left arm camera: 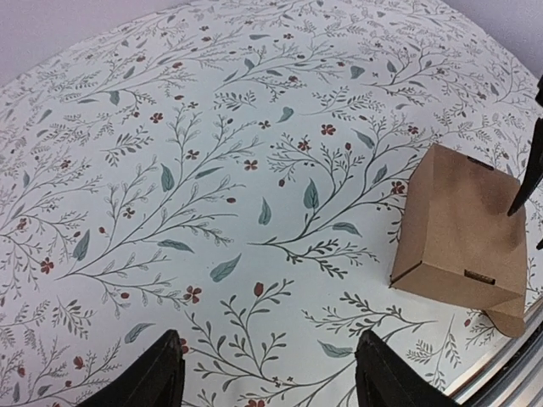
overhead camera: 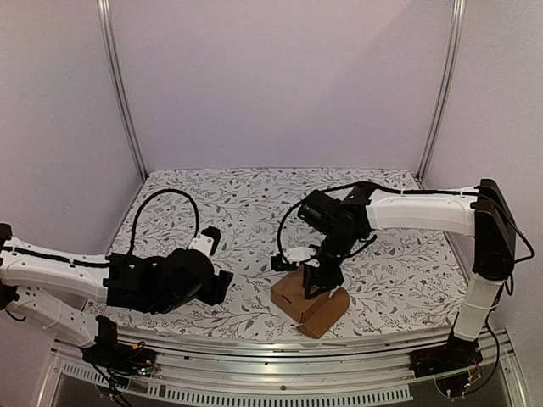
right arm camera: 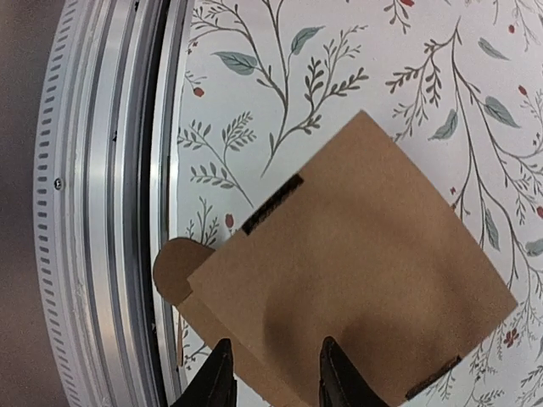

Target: Fold the paper box

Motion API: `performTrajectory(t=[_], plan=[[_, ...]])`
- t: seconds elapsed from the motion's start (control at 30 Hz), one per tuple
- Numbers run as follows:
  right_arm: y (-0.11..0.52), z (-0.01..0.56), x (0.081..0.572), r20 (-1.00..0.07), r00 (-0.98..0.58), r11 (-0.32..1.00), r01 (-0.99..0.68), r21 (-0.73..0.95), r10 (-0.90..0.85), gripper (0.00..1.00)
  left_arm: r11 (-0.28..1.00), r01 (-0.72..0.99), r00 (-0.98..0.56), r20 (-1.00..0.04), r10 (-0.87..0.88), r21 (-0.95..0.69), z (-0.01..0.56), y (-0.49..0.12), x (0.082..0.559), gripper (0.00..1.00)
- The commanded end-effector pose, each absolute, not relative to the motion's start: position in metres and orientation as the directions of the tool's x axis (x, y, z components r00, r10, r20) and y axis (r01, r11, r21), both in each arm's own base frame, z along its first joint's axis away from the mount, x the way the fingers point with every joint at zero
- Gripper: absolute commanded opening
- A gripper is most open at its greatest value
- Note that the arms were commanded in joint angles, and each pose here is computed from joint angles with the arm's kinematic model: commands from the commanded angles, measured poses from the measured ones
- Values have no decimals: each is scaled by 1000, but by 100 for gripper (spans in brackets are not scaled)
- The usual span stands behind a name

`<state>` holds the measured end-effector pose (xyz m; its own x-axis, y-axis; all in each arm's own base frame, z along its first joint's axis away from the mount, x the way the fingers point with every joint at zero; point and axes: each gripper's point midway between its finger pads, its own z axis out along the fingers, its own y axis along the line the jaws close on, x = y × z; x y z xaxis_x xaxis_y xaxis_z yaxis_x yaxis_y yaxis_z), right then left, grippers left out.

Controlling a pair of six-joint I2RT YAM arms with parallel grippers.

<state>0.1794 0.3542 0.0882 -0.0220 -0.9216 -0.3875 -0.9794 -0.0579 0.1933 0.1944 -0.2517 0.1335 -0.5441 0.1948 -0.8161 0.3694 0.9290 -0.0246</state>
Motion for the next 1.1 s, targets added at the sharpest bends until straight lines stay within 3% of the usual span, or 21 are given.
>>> performTrajectory(t=[0.0,0.1,0.2,0.43,0.6,0.8,1.07], plan=[[308,123,202,-457,-194,123,-976,181,-868,37,851,525,-498,-798,340,35,138,-304,191,69],[274,130,231,-498,-354,268,-933,239,-791,41,828,559,-504,-776,380,42,135,-335,195,70],[250,126,248,-487,-406,325,-913,246,-773,41,851,524,-570,-727,383,39,120,-351,201,70],[234,94,269,-399,-317,296,-948,115,-860,41,888,457,-676,-631,381,47,105,-356,185,65],[233,74,281,-360,-313,302,-949,90,-879,41,875,484,-724,-561,402,2,85,-363,165,55],[238,60,287,-353,-312,294,-950,105,-882,40,843,537,-736,-495,461,-13,61,-387,159,54],[231,56,271,-344,-298,270,-954,127,-890,40,856,516,-702,-579,416,-10,65,-389,230,57]])
